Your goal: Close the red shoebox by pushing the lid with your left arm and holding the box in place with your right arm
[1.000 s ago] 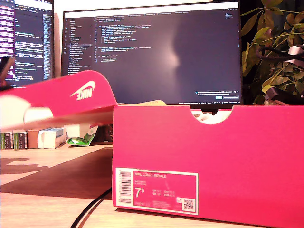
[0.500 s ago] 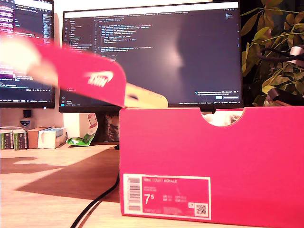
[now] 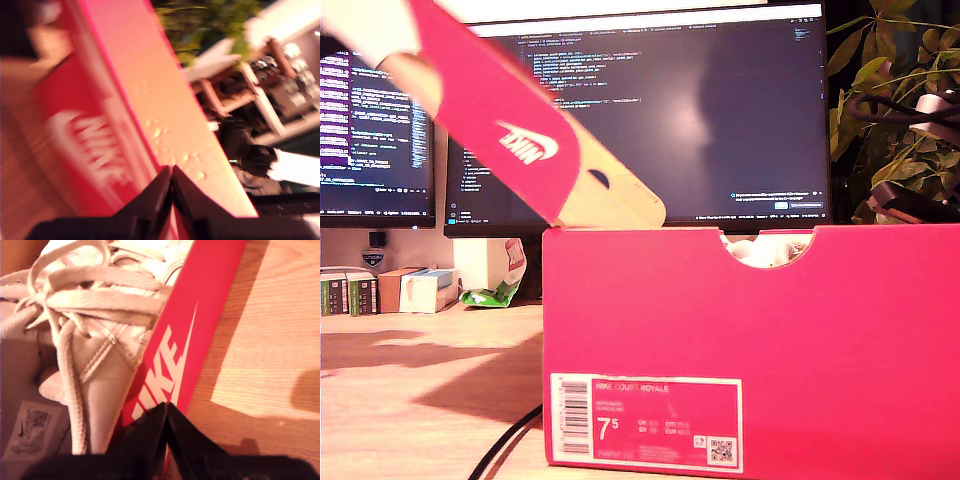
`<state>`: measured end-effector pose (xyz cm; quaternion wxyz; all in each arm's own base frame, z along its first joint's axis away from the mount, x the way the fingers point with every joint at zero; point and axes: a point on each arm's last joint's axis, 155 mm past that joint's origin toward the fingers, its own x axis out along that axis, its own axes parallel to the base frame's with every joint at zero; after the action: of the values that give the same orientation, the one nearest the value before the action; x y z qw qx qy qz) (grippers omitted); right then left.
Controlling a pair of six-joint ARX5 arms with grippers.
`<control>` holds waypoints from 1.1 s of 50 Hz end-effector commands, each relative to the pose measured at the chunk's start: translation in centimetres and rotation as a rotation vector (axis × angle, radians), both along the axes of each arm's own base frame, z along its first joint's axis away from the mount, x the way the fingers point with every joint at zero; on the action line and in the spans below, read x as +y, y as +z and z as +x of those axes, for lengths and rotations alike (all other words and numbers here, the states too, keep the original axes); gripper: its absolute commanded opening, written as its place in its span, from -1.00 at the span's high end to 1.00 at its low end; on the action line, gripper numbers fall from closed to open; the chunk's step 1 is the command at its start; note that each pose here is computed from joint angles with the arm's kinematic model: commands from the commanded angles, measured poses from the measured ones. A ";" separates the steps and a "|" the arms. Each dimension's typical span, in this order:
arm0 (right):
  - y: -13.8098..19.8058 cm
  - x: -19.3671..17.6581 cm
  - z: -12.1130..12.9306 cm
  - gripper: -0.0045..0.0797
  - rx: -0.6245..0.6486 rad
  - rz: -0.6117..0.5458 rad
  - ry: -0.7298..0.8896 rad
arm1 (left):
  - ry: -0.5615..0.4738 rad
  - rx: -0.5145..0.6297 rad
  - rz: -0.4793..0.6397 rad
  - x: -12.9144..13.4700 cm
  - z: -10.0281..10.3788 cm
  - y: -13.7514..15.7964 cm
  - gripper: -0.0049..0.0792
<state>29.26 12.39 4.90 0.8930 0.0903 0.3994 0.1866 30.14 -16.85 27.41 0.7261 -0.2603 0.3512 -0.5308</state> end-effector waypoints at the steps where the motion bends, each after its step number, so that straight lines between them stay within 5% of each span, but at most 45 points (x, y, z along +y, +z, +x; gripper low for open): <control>1: 1.3 3.4 -0.7 0.92 -0.016 0.054 0.110 | -0.044 0.096 0.003 -2.3 -0.7 -1.4 0.93; 9: 1.3 3.5 -0.7 0.92 -0.013 0.058 0.110 | -0.116 -0.022 -0.022 -5.3 -0.7 1.1 0.93; 18: 1.3 3.4 -0.7 0.92 -0.014 0.056 0.109 | -0.150 -0.293 -0.027 -8.1 -0.1 6.5 0.93; 26: 1.0 2.2 -0.2 0.92 -0.020 0.019 0.076 | 0.020 -0.554 0.040 -8.6 2.3 12.0 0.93; 33: 0.5 0.7 0.0 0.92 -0.009 -0.011 0.050 | 0.206 -0.662 0.120 -6.8 4.1 15.1 0.93; 44: 0.3 -4.2 1.1 0.92 -0.011 -0.161 -0.063 | 0.316 -0.585 0.324 -4.0 5.0 11.5 0.93; 55: 5.2 -6.6 3.4 0.92 -0.134 -0.179 -0.149 | 0.384 -0.589 0.483 -1.8 5.8 9.6 0.93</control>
<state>31.77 5.82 7.32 0.9186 0.0284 0.3842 0.0875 35.82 -18.77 36.86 0.9184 0.0023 0.1986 -0.3422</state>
